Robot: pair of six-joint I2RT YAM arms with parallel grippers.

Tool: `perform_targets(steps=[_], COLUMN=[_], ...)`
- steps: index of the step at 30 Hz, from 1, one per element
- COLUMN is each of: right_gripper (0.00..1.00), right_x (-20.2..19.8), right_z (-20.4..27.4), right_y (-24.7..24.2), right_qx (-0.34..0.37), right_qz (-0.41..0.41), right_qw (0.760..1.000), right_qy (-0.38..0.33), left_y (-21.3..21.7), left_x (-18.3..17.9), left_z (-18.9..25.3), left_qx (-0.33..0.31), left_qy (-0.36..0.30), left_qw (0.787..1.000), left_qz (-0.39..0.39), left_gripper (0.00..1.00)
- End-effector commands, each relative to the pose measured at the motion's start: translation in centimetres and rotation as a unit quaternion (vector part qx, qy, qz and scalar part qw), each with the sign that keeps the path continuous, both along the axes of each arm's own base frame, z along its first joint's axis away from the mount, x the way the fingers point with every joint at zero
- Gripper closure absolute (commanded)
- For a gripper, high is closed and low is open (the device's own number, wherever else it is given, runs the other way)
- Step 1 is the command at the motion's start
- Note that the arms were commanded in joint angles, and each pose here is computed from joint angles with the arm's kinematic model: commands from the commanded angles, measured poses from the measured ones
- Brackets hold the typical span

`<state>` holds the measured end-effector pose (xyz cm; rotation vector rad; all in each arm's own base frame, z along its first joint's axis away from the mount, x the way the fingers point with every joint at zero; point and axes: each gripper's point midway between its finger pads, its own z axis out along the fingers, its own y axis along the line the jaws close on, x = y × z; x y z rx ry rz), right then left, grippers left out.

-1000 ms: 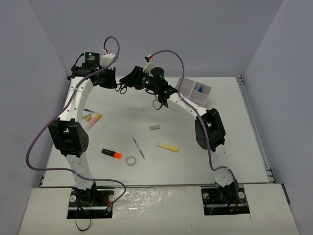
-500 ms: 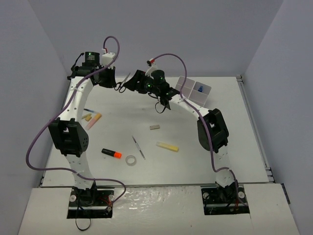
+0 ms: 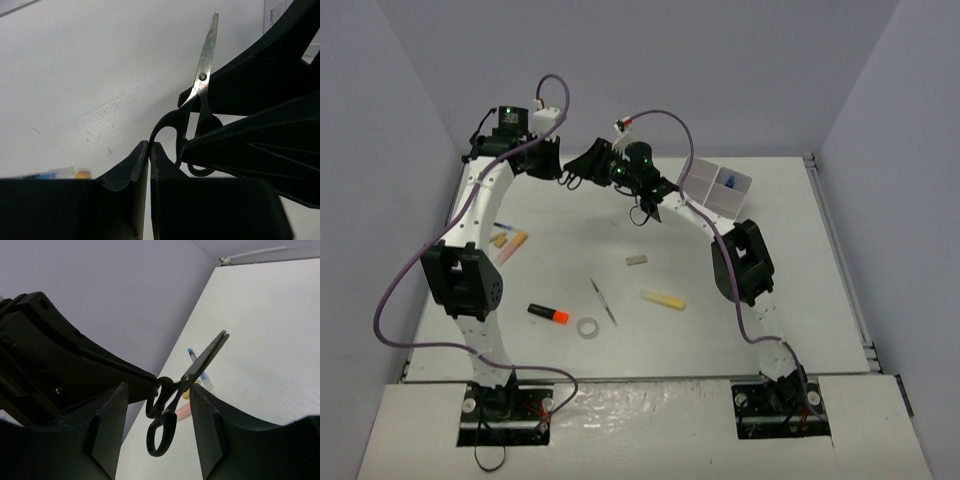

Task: Sort the stationery into containers

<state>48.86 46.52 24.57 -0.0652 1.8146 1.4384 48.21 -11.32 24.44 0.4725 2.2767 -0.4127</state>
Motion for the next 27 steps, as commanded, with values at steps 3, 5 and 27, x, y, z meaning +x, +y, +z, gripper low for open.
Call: perform_targets(steps=[3, 5, 27], right_gripper=[0.75, 0.94, 1.0], right_x=[-0.1, -0.2, 7.3], right_z=[5.7, 5.6, 6.2], right_y=[-0.3, -0.4, -23.9], right_qx=[0.064, 0.066, -0.392], right_qz=[0.008, 0.005, -0.134], right_qw=[0.996, 0.996, 0.829], right_qy=[-0.054, -0.055, -0.376], left_y=[-0.6, -0.6, 0.6], left_x=[-0.5, -0.4, -4.0], left_z=[5.5, 5.3, 4.3], left_qx=[-0.014, -0.014, -0.022], left_qy=[-0.078, -0.076, -0.006], left_qw=[0.997, 0.997, 1.0], left_qz=[-0.008, -0.008, -0.019], left_gripper=[1.0, 1.0, 0.03])
